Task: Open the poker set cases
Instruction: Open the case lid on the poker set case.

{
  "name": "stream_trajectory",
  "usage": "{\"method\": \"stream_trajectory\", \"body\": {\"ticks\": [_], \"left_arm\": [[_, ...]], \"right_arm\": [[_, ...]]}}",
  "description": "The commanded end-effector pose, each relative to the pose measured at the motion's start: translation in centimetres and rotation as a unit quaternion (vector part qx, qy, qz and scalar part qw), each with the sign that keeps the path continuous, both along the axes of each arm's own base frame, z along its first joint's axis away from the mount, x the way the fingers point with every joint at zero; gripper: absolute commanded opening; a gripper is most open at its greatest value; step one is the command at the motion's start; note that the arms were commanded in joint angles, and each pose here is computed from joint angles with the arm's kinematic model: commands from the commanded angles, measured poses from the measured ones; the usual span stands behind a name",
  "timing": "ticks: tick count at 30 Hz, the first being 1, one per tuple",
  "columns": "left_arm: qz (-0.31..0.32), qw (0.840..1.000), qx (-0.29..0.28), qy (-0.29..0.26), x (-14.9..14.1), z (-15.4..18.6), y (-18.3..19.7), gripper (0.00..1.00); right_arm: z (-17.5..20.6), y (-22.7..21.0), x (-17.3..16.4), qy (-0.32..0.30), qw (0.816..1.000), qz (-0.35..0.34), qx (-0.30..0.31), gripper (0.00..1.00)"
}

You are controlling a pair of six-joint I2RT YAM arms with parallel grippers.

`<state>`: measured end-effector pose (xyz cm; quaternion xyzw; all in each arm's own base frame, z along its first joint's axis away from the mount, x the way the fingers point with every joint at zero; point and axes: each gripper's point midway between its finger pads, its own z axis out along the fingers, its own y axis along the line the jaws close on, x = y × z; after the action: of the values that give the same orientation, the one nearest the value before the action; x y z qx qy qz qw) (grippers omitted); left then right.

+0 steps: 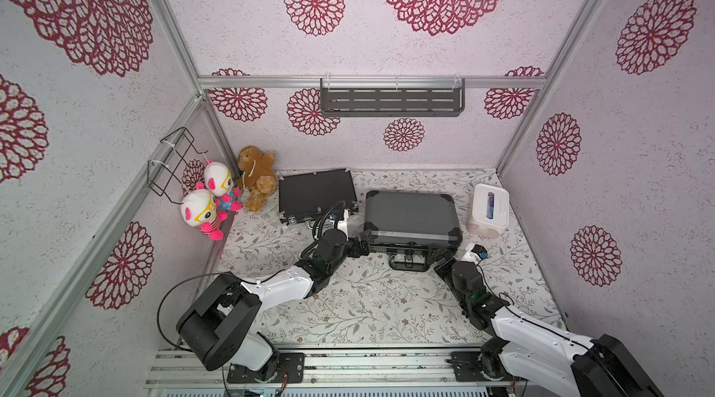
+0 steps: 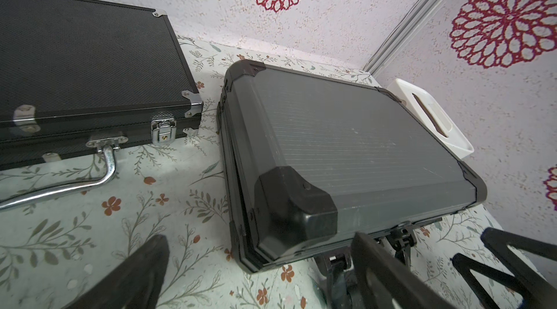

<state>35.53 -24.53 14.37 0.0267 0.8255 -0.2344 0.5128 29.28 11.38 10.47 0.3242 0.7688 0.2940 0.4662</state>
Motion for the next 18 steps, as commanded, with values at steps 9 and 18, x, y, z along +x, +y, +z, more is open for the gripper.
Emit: {"method": "stream_trajectory", "body": {"ticks": [9,18], "left_arm": [[-0.006,1.000,-0.021,-0.013,-0.3,1.1,-0.4,0.98],[-0.005,1.000,-0.023,-0.019,-0.5,1.4,-0.1,0.97]], "right_arm": [[4.4,3.0,4.8,-0.052,0.997,-0.005,0.055,0.98],[4.3,4.4,6.6,-0.061,0.993,-0.008,0.101,0.98]]}}
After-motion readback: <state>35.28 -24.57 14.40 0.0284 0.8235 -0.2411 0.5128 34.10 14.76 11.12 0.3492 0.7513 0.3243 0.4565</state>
